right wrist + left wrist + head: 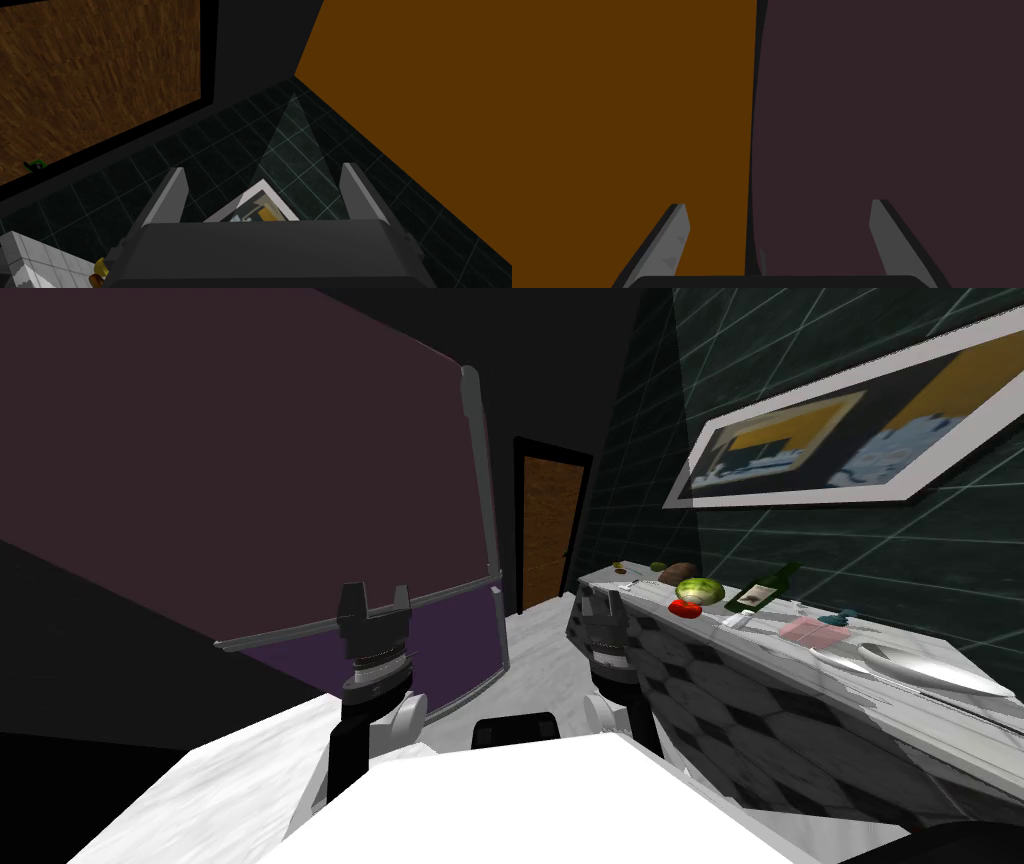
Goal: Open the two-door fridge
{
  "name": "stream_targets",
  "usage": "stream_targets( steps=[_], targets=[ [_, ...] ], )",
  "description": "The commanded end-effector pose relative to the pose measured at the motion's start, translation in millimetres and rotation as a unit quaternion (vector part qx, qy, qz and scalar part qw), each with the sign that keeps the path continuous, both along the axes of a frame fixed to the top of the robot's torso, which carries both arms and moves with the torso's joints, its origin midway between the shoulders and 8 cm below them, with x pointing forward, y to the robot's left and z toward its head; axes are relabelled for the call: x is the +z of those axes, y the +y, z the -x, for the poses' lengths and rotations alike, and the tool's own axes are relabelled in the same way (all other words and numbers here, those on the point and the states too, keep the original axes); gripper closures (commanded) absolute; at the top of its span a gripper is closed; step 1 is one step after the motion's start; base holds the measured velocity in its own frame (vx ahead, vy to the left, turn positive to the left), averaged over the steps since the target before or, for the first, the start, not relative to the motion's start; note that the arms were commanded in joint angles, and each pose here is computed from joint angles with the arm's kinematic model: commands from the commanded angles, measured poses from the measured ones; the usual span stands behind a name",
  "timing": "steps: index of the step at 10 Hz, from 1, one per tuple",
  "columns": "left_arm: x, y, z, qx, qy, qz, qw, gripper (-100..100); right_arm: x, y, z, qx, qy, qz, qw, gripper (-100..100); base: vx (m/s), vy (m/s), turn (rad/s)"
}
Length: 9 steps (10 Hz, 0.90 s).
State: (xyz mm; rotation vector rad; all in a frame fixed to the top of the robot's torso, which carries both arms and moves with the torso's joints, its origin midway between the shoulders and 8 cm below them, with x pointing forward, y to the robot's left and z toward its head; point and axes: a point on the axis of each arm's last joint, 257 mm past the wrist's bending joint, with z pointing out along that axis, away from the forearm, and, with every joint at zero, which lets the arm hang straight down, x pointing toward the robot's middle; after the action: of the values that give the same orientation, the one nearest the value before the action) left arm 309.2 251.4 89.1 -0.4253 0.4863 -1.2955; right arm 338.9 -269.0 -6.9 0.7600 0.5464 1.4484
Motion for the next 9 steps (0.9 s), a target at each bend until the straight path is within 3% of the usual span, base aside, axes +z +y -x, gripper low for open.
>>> stream_targets(
  steps=[1,9],
  targets=[
    [0.0,0.0,0.0,0.000,0.000,0.000,1.0000,0,0.0,0.0,0.0,0.000,0.000,0.000,1.0000,0,0.000,0.000,0.000],
    [0.1,0.0,0.1,0.000,0.000,0.000,1.0000,0,0.2,0.0,0.1,0.000,0.000,0.000,1.0000,0,0.000,0.000,0.000]
  ],
)
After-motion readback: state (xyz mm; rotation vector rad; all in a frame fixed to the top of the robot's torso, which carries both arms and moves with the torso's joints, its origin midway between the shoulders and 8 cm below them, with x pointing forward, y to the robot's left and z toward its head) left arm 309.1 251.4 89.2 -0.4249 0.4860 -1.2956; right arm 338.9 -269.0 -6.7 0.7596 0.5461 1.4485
